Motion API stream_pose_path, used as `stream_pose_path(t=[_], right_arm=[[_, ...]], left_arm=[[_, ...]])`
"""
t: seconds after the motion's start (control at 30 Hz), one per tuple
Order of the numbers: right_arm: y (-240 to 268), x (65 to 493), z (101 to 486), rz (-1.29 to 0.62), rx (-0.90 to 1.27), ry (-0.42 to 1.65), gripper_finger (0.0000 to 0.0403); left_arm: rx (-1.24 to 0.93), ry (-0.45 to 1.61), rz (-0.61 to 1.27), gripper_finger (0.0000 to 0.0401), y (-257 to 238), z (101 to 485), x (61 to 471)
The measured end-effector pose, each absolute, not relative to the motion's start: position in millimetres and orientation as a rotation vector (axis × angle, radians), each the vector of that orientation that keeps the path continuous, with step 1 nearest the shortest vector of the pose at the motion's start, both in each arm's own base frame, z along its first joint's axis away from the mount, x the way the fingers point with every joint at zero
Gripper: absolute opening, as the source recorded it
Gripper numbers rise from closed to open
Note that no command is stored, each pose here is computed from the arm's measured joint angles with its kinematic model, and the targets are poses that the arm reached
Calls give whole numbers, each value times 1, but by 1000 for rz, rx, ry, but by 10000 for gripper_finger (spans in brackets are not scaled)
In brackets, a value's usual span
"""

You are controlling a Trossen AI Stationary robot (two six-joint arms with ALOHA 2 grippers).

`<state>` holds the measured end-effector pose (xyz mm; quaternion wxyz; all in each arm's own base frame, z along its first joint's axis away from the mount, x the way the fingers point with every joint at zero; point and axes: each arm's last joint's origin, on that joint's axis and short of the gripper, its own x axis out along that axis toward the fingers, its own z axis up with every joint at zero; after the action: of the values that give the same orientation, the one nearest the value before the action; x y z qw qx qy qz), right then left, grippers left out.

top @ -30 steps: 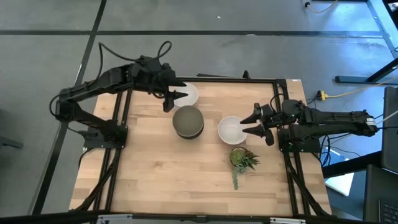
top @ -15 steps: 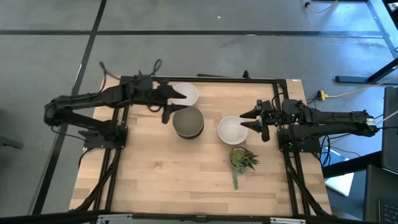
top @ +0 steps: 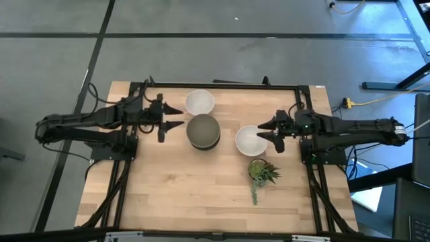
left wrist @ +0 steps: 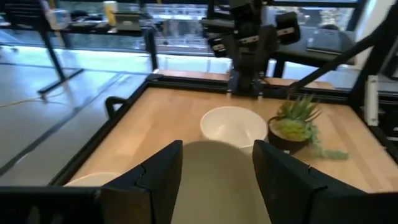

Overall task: Nest bowls inside each other
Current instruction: Stack the right white bowl on top of the gray bowl

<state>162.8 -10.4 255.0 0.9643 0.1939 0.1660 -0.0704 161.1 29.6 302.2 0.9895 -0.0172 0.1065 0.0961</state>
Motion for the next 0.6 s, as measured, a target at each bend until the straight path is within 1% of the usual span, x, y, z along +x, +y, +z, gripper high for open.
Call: stream_pose_path(t=[0.1,0.27,0.37,0.47,0.6], right_arm=[[-12,166,259,-225,397,404,198],[-17,165,270,-460,430,615,198],[-18,170,278,-526,507,677,198],[-20,176,279,-587,579,745,198],[-24,183,268,-666,648,865,198]], left_arm=[[-33,209,211,190,29,297,156],[-30,200,225,190,29,295,151],[-30,201,225,190,29,295,151],[-29,201,225,190,29,295,151],[-29,201,225,190,29,295,151]])
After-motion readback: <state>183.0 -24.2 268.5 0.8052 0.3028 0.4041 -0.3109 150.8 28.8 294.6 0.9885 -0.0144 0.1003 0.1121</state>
